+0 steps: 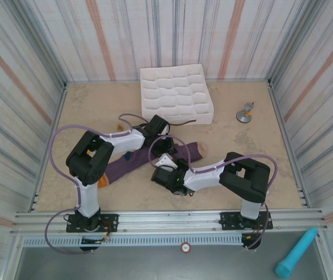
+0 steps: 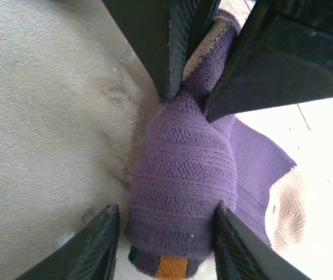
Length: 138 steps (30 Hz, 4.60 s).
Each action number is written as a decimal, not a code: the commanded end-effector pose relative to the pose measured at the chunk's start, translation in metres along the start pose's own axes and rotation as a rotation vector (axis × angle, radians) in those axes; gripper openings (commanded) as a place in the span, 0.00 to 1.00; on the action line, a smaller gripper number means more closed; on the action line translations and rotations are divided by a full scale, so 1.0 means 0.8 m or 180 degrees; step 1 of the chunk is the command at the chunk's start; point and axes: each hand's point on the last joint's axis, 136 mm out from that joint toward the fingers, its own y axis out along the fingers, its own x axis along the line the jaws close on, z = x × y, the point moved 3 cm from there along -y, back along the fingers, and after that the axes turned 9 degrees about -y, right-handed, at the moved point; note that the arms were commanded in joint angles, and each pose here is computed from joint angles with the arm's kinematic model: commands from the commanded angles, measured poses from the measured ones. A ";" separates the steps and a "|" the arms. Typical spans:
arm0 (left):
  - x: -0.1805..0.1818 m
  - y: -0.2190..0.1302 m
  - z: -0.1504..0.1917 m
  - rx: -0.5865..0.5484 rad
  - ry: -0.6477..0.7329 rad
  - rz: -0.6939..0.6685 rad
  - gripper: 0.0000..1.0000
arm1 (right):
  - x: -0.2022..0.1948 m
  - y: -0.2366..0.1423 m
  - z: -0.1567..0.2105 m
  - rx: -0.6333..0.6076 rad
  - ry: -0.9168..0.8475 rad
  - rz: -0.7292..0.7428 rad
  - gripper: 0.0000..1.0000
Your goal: Roll the socks
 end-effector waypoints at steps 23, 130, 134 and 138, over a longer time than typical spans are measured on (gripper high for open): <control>0.015 -0.012 0.011 0.0044 -0.0044 -0.0092 0.58 | 0.022 0.052 0.075 0.0706 0.1147 -0.1285 0.00; 0.029 0.014 0.009 -0.0211 -0.0146 -0.0164 0.02 | -0.089 -0.049 0.029 -0.0270 0.1401 -0.0927 0.63; 0.026 0.012 0.011 -0.0207 -0.0147 -0.0150 0.02 | -0.076 -0.055 0.012 -0.0445 0.1025 -0.0588 0.63; 0.026 0.013 0.010 -0.0184 -0.0145 -0.0168 0.02 | -0.056 -0.056 -0.006 -0.0618 0.0598 -0.0220 0.59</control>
